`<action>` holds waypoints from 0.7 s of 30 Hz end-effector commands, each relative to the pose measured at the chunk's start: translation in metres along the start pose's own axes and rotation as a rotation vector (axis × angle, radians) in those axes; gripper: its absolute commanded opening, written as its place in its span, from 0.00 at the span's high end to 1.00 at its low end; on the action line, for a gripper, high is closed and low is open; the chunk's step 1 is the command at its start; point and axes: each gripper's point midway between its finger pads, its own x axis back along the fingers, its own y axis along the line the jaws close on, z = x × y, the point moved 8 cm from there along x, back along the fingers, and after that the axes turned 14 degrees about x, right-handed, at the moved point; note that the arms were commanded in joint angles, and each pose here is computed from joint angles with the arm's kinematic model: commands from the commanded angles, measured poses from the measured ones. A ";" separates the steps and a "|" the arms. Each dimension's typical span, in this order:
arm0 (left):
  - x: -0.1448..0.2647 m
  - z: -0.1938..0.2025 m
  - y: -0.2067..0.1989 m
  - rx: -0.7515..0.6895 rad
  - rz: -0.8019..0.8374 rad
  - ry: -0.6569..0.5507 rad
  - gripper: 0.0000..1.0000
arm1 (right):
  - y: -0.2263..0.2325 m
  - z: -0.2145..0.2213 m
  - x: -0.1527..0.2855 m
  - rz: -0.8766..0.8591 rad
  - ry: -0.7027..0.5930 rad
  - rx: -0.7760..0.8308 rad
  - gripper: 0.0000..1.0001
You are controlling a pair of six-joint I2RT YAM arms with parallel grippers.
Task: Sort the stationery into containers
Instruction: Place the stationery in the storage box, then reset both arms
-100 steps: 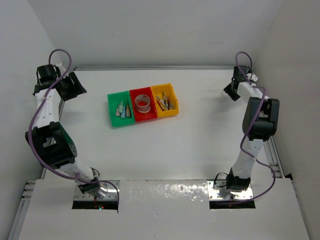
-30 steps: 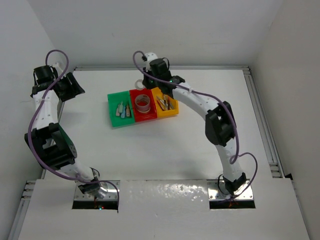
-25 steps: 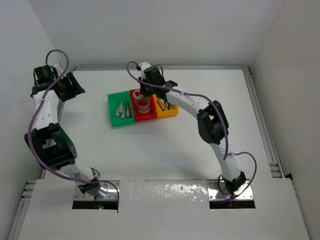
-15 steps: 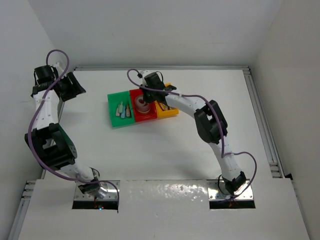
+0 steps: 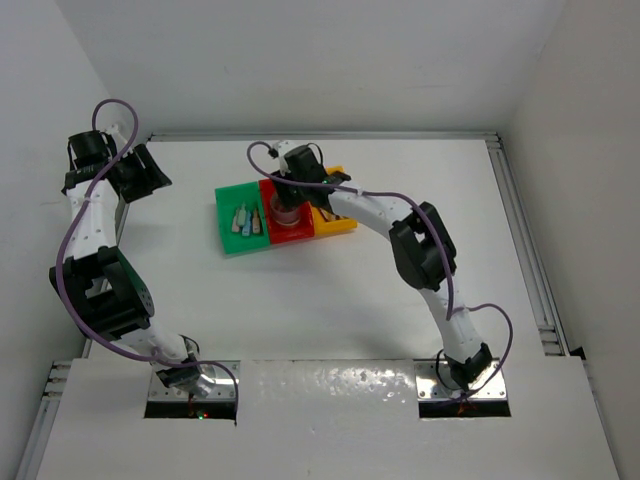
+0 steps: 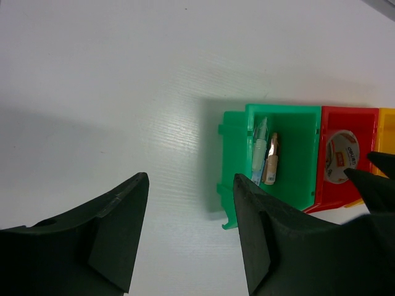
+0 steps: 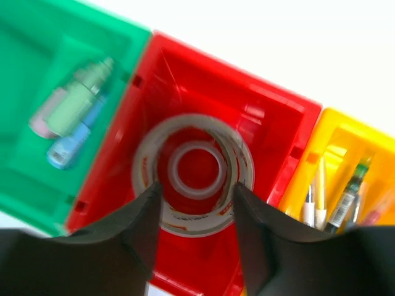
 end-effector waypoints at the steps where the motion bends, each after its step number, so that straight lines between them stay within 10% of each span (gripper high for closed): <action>1: 0.014 -0.010 -0.013 -0.032 0.043 -0.069 0.45 | -0.020 -0.093 0.067 0.024 -0.277 -0.017 0.48; 8: 0.018 -0.011 -0.013 -0.044 0.034 -0.079 0.45 | -0.114 -0.082 0.152 0.130 -0.289 -0.253 0.01; 14: 0.015 -0.011 -0.013 -0.037 0.040 -0.074 0.45 | -0.175 0.064 0.202 0.337 0.081 -0.544 0.01; 21: 0.005 -0.006 -0.019 -0.044 0.056 -0.043 0.45 | -0.196 0.170 0.259 0.741 0.169 -0.773 0.01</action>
